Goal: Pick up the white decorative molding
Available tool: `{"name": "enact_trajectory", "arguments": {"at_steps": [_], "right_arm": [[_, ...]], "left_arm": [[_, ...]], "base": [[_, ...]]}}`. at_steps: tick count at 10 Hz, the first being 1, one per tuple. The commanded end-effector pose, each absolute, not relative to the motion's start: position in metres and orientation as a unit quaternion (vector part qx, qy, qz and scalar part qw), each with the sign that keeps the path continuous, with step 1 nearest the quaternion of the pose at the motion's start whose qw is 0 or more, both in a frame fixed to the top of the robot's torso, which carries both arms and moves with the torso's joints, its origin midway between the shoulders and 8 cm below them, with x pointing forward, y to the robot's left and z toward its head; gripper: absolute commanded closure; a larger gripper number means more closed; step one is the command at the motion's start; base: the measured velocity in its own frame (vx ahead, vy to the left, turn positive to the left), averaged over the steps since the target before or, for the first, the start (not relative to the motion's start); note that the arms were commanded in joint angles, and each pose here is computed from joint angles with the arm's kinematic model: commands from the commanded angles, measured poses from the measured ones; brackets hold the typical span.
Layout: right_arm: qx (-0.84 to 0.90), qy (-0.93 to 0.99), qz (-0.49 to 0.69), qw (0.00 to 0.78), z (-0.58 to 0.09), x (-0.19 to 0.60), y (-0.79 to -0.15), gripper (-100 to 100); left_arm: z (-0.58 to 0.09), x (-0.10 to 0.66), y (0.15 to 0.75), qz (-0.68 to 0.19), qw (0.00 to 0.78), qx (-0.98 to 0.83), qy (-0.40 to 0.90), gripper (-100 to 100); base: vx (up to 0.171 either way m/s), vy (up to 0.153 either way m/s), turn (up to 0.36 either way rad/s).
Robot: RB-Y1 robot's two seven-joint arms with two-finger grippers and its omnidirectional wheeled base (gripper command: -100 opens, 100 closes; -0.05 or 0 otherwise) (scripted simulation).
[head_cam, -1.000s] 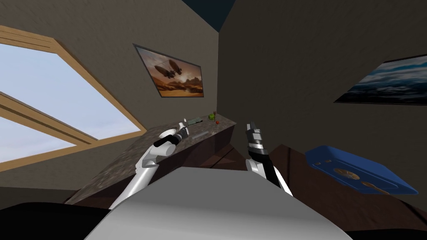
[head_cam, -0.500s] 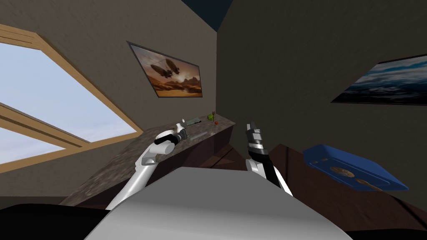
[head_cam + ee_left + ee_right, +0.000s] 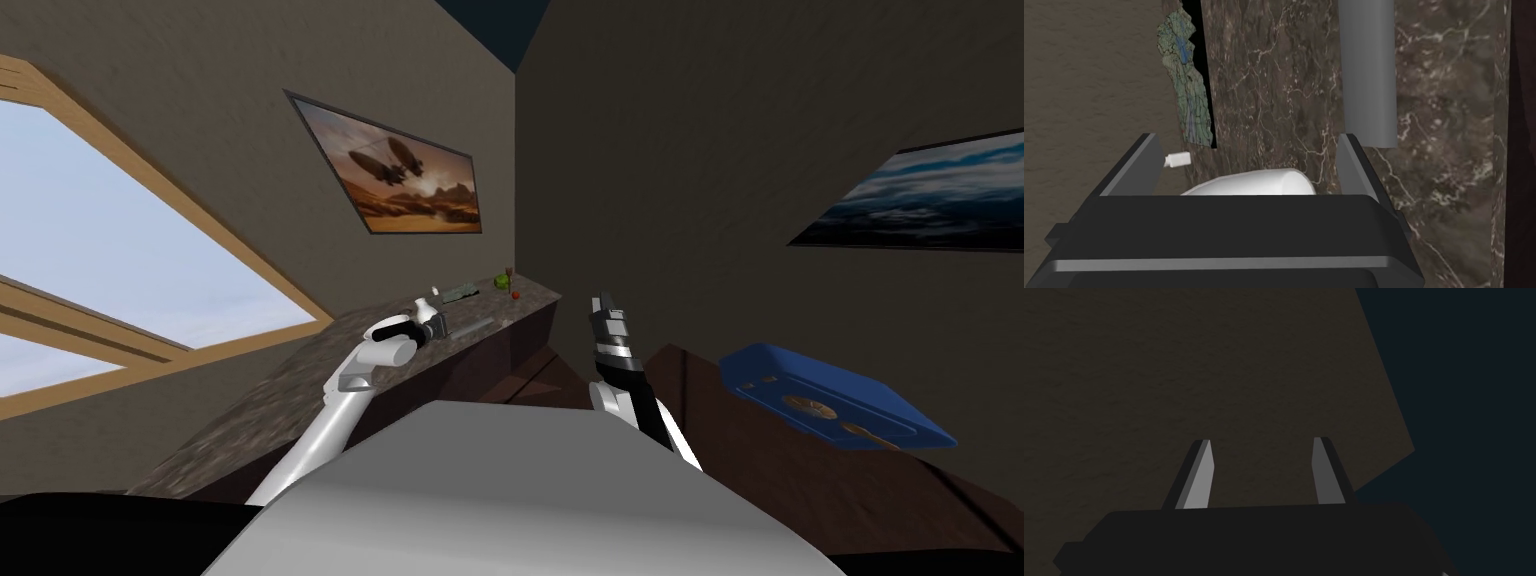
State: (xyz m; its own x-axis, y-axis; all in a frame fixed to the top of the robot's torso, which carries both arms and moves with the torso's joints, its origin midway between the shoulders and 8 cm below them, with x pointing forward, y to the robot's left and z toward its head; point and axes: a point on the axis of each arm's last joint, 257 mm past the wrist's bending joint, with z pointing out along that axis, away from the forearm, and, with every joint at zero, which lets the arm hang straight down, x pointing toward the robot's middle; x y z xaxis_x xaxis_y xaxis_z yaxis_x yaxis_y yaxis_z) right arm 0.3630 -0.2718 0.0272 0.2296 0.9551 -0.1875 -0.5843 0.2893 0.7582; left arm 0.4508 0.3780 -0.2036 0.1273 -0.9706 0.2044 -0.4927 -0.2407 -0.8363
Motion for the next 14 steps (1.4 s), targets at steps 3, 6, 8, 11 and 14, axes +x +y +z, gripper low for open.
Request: {"name": "enact_trajectory", "arguments": {"at_steps": [3,6,8,11,14], "right_arm": [[0.281,0.33,0.526,0.732,0.027,0.363,-0.272,0],[0.281,0.33,0.526,0.732,0.027,0.363,-0.272,0],[0.281,0.33,0.526,0.732,0.027,0.363,-0.272,0],[0.281,0.33,0.526,0.732,0.027,0.363,-0.272,0],[0.281,0.33,0.526,0.732,0.027,0.363,-0.272,0]], "left_arm": [[-0.222,0.441,0.385,-0.361,0.279,-0.71,0.536,-100],[-0.235,0.432,0.393,-0.337,0.255,-0.732,0.535,-100],[-0.246,0.424,0.401,-0.315,0.234,-0.751,0.531,-100],[-0.258,0.412,0.41,-0.287,0.21,-0.771,0.528,-100],[-0.271,0.397,0.426,-0.252,0.179,-0.802,0.512,-100]], "base": [[0.032,-0.022,-0.05],[0.034,-0.021,-0.054],[0.041,-0.022,-0.088],[0.048,-0.018,-0.059],[0.052,-0.024,-0.107]]}}
